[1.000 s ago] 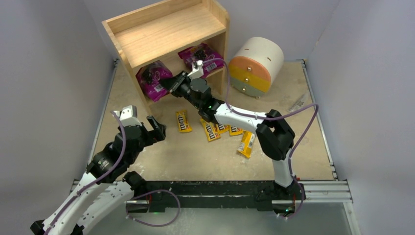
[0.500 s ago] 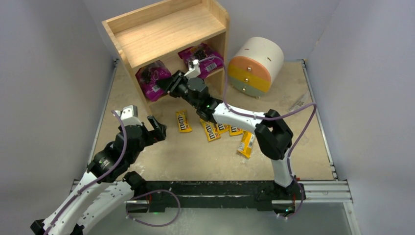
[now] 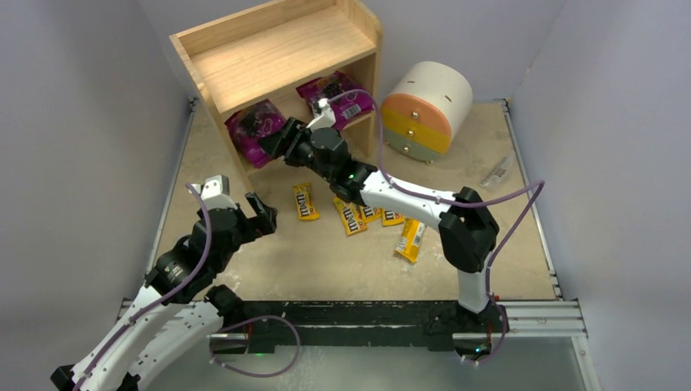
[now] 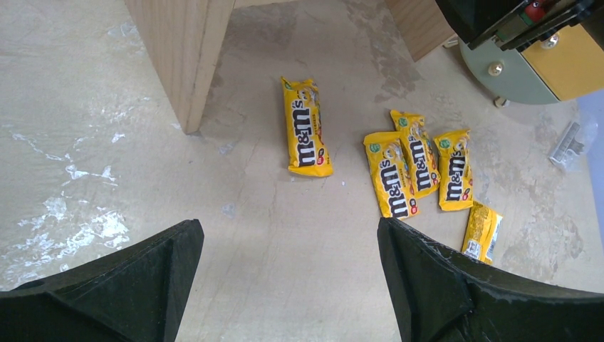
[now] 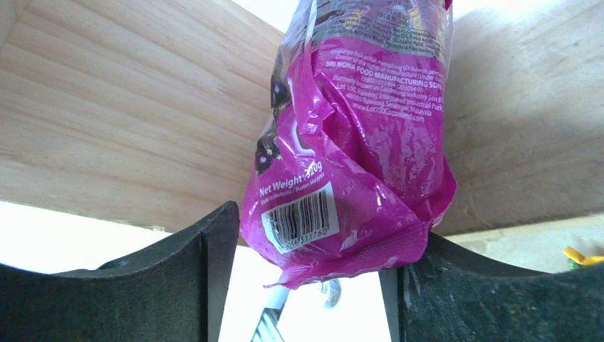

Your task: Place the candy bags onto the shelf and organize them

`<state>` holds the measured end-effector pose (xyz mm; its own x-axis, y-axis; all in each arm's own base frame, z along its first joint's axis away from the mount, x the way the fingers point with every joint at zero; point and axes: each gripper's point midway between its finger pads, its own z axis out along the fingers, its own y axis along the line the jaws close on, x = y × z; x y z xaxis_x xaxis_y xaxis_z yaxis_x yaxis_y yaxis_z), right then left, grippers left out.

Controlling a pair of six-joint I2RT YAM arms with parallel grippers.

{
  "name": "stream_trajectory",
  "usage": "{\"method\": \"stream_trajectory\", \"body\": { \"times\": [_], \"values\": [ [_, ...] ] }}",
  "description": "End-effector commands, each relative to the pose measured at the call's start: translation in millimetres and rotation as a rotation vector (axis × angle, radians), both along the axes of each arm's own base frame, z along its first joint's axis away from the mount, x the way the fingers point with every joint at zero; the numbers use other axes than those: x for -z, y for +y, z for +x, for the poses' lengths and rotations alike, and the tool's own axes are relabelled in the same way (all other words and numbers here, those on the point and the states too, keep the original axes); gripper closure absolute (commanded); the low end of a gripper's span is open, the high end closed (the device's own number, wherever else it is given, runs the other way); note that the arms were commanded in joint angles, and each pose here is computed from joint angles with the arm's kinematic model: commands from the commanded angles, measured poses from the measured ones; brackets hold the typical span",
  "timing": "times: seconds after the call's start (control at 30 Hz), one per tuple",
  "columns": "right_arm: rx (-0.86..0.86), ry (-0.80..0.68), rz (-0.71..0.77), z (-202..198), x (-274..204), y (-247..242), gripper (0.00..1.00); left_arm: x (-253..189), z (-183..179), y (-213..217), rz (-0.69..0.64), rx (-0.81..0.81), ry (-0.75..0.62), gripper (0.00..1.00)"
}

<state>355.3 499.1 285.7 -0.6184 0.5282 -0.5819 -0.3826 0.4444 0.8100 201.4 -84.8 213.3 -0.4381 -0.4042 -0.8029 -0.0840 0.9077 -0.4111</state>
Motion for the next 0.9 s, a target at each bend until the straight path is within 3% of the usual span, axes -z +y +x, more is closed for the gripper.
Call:
{"method": "stream_trajectory", "body": {
  "times": [0.0, 0.43, 0.5, 0.87],
  "values": [
    [0.051, -0.034, -0.03, -3.2, -23.6, -18.8, 0.29, -7.1, 1.2, -2.6, -0.028, 0.003, -0.024, 0.01],
    [0.115, -0.019, -0.215, -5.3, -7.4, -49.2, 0.08, -9.4, 0.0, -1.5, -0.032, 0.002, -0.03, 0.01],
    [0.129, -0.025, -0.209, -7.2, -7.7, -55.9, 0.01, -8.9, -0.1, -1.2, -0.032, 0.001, -0.029, 0.01],
    [0.113, -0.135, -0.298, -39.3, -12.2, -107.2, 0.01, -8.7, 1.6, -1.8, -0.03, -0.003, -0.027, 0.0]
  ]
}}
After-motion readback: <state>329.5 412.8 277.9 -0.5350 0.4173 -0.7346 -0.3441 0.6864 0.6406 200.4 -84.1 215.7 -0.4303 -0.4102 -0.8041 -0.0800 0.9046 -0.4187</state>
